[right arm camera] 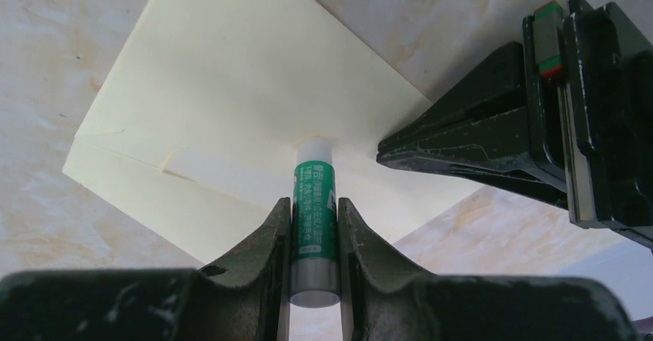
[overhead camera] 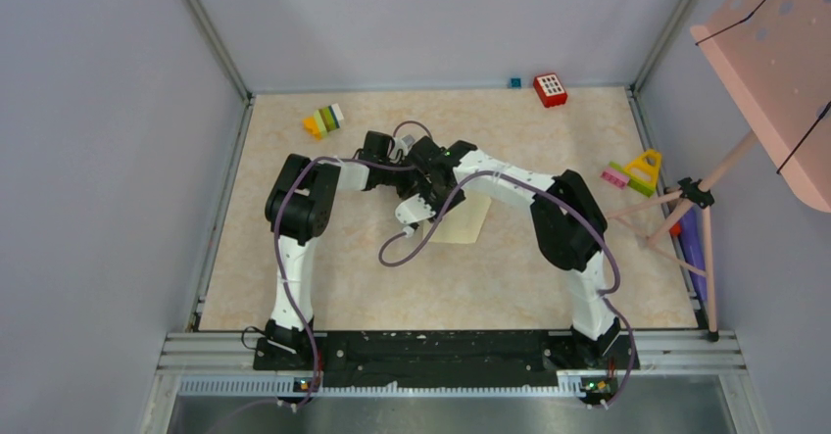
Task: Place the letter into the envelope and seal it
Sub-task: Paint the envelope at the center of the board, then place the solid glue at the center of the board.
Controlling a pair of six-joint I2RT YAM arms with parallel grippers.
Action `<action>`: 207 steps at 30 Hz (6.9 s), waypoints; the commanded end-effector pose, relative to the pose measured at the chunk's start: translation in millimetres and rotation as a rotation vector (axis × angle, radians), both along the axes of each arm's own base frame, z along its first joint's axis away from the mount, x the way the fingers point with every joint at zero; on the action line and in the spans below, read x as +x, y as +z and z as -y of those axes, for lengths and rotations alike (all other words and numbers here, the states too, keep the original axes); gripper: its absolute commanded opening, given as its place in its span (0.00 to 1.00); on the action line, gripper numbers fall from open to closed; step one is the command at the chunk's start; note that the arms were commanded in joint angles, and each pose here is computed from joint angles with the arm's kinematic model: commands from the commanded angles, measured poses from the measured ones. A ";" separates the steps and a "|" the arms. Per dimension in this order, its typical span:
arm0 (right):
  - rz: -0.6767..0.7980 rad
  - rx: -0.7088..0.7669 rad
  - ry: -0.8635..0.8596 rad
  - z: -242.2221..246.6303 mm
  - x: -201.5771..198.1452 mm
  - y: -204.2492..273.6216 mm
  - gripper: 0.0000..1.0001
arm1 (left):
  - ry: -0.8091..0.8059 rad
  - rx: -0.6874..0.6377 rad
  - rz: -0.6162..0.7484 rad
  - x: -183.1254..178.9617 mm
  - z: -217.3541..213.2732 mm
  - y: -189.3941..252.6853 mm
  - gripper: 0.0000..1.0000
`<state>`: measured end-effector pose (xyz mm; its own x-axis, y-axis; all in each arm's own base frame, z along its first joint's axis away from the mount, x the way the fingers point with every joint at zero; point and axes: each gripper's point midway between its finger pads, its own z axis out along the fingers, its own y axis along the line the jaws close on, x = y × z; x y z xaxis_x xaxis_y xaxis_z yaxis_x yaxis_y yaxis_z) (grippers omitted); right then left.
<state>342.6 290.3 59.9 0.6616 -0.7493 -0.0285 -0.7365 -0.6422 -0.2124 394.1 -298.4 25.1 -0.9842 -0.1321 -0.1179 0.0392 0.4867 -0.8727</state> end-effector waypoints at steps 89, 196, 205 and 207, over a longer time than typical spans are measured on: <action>-0.527 0.687 -0.182 10.4 -59.1 165.6 0.00 | -0.342 -0.581 0.567 -24.3 -20.0 210.8 0.67; -0.071 1.032 -0.651 91.8 -24.7 157.5 0.99 | 0.157 0.944 0.248 4.3 -208.5 -5.7 0.28; -0.058 1.031 -0.654 92.6 -22.7 159.5 0.99 | 0.147 0.964 0.202 2.5 -210.5 -13.7 0.52; -0.054 1.032 -0.654 92.9 -21.9 160.6 0.99 | 0.148 0.963 0.201 3.0 -210.3 -13.4 0.54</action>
<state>319.8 195.6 202.9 0.0987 -0.5681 -0.8170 -0.8996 0.3001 -0.3173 407.6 -99.1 27.4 -0.8842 -0.0079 -0.4671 0.0607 0.9894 -0.1316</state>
